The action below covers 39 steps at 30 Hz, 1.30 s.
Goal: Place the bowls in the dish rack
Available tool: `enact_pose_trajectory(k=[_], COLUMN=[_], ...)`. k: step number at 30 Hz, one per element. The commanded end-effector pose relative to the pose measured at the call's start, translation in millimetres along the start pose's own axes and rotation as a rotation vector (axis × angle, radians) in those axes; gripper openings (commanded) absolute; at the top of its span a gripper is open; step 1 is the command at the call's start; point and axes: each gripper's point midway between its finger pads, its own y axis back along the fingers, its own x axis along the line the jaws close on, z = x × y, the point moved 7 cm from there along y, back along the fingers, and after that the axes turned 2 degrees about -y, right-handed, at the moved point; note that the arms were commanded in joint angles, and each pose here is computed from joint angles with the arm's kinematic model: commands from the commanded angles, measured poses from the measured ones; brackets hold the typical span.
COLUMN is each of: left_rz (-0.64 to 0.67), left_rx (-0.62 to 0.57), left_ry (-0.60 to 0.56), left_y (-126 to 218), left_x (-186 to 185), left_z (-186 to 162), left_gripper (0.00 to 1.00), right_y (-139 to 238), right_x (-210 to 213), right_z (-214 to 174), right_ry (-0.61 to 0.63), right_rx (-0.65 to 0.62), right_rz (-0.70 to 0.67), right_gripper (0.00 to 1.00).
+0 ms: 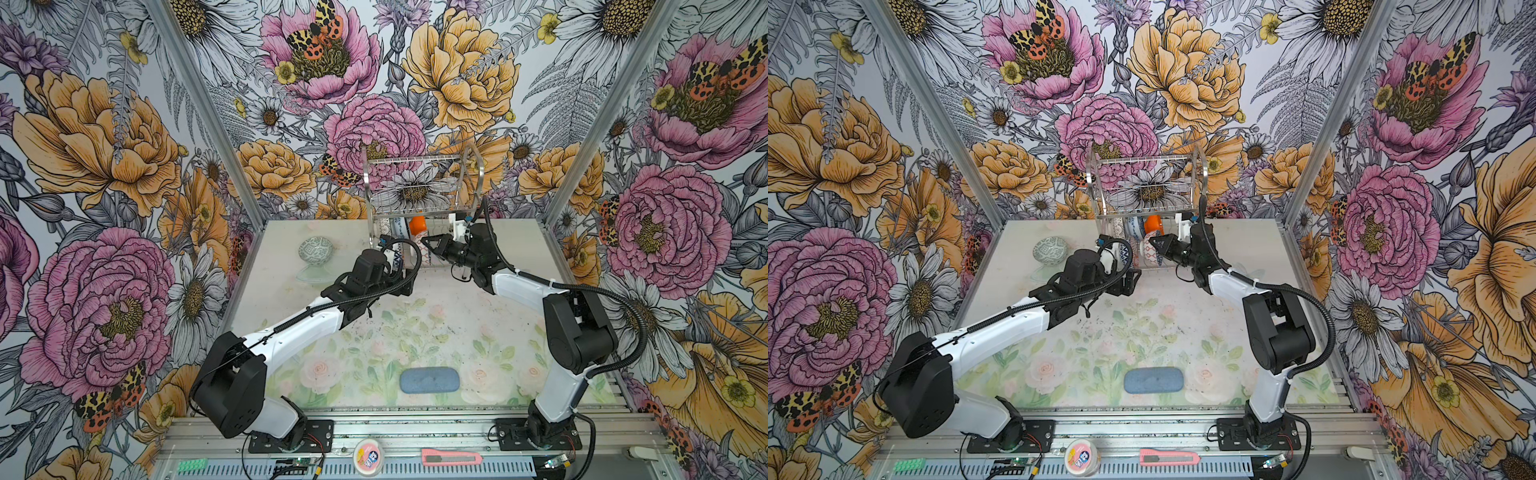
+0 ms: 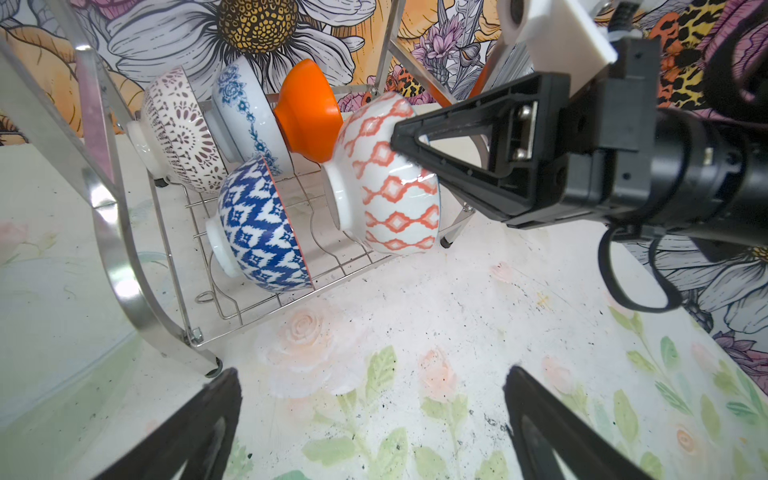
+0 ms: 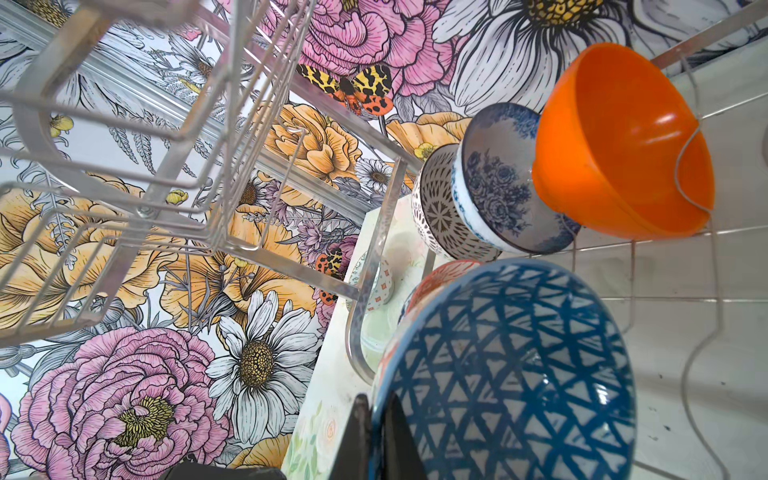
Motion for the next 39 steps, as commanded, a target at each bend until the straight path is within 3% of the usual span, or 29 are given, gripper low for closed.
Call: enact_pose_trajectory(k=[1,13,39], left_rz=[0.022,-0.071,-0.081], left_rx=[0.004,-0.008,-0.011], left_ry=[-0.009,0.029,0.074], left_y=[-5,-4,-7], left_x=[5,5,12], left_z=[3,3,0], left_gripper=[0.99,0.99,0.99], right_y=[-8,-28,-51], right_x=[19,6,-20], right_z=[13,4,-3], right_ry=[0.047,0.041,0.017], right_rx=[-0.056,-0.044,-0.043], right_rz=[0.091,0.093,0.067], right_gripper=[0.0,0.0,0.0])
